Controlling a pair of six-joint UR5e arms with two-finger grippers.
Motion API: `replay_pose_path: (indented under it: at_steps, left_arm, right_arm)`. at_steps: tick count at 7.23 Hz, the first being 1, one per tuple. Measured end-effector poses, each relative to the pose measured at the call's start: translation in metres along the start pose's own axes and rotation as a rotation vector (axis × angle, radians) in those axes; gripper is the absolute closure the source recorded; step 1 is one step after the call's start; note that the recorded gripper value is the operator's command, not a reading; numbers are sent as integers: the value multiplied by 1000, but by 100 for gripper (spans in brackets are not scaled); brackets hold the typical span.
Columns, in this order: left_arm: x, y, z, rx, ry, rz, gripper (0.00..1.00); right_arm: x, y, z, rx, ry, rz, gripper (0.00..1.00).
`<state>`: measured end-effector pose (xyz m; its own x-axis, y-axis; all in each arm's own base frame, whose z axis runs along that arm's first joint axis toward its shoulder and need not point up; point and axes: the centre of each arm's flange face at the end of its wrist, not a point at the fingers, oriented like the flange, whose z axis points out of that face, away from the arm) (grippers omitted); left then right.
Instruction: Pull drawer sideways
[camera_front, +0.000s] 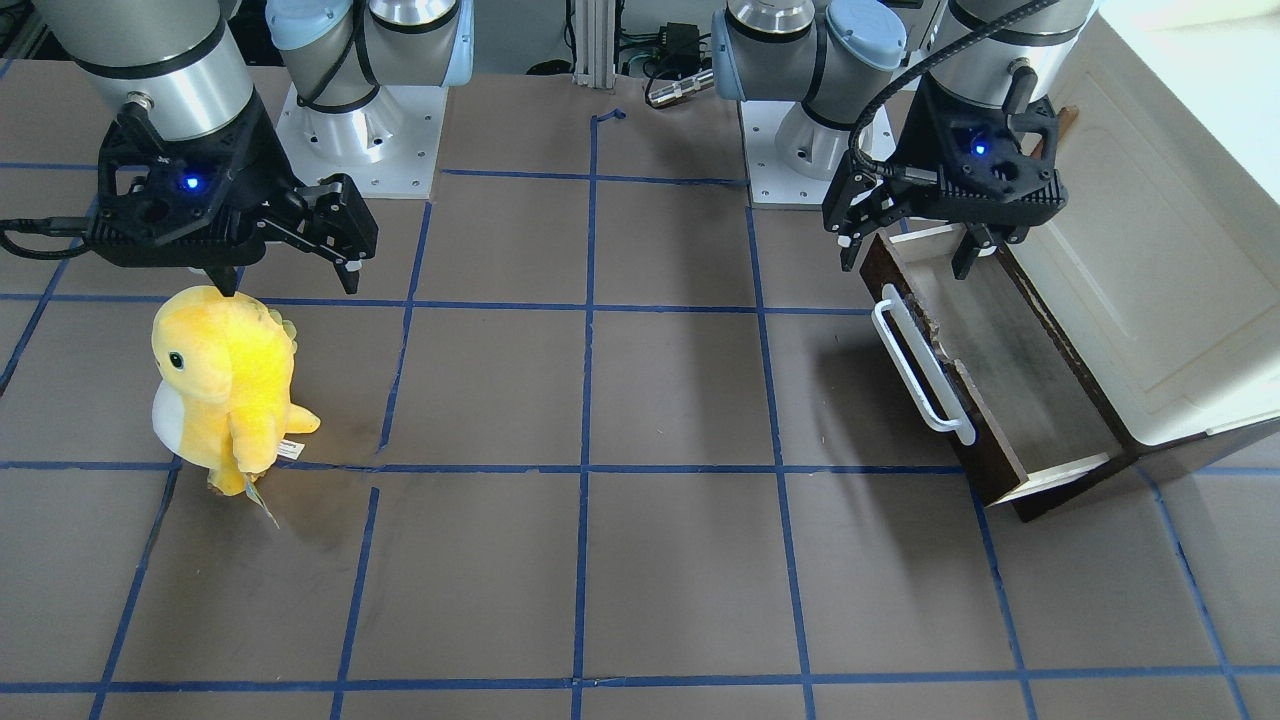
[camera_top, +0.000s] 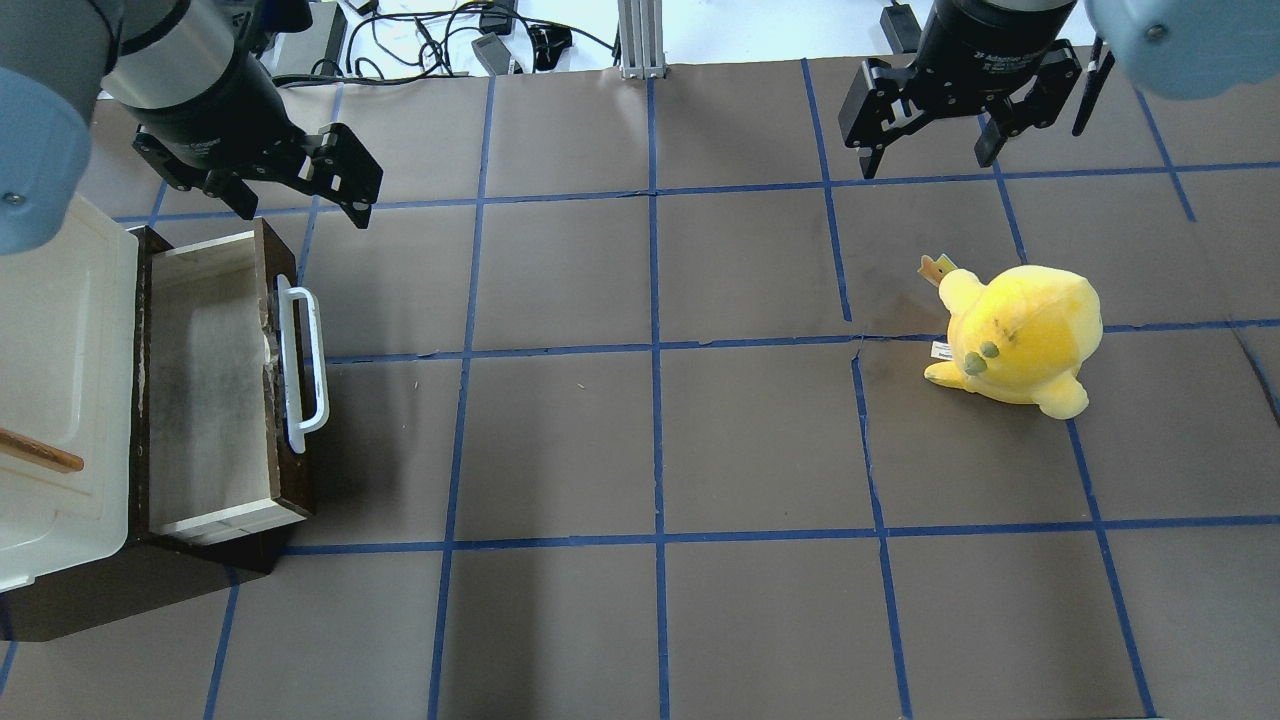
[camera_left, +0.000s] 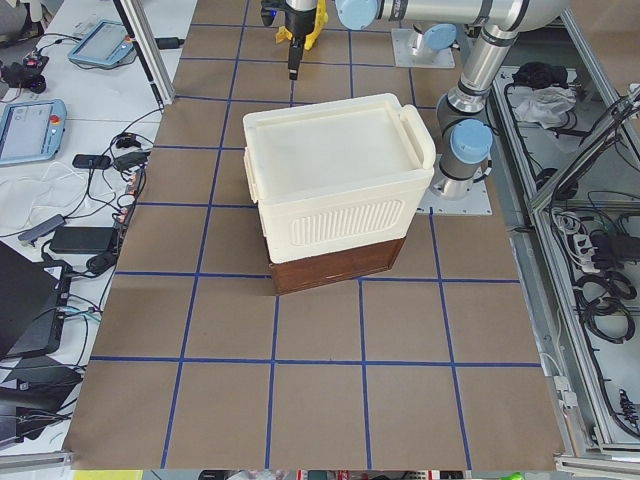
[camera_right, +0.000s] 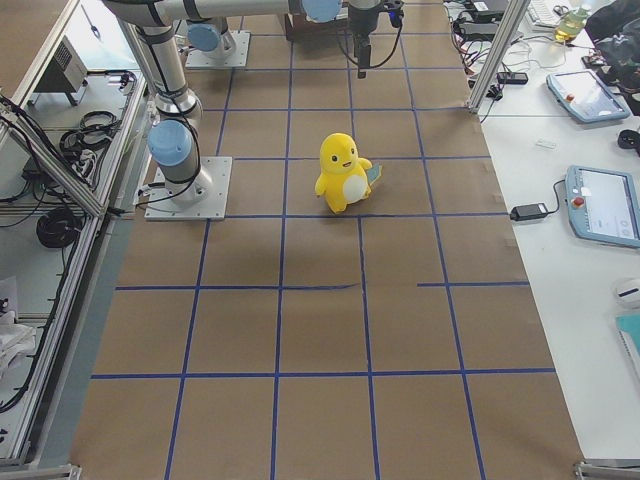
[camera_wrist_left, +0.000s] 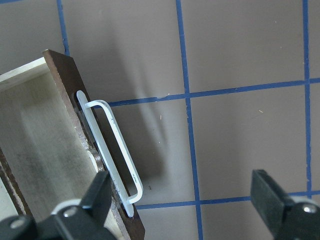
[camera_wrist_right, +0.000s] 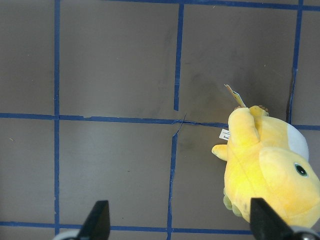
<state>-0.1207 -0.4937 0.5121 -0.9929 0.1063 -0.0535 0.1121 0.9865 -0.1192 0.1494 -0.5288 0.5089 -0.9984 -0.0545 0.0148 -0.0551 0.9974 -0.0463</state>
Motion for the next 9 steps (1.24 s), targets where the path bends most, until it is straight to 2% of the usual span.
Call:
replay_pose_path:
  at_steps: [6, 9]
  left_arm:
    - [-5, -1, -3, 22, 54, -13, 0]
    - [-6, 2, -6, 24, 42, -13, 0]
  right_arm:
    - [0, 0, 0, 0, 0, 0, 0]
    - [0, 0, 0, 0, 0, -1, 0]
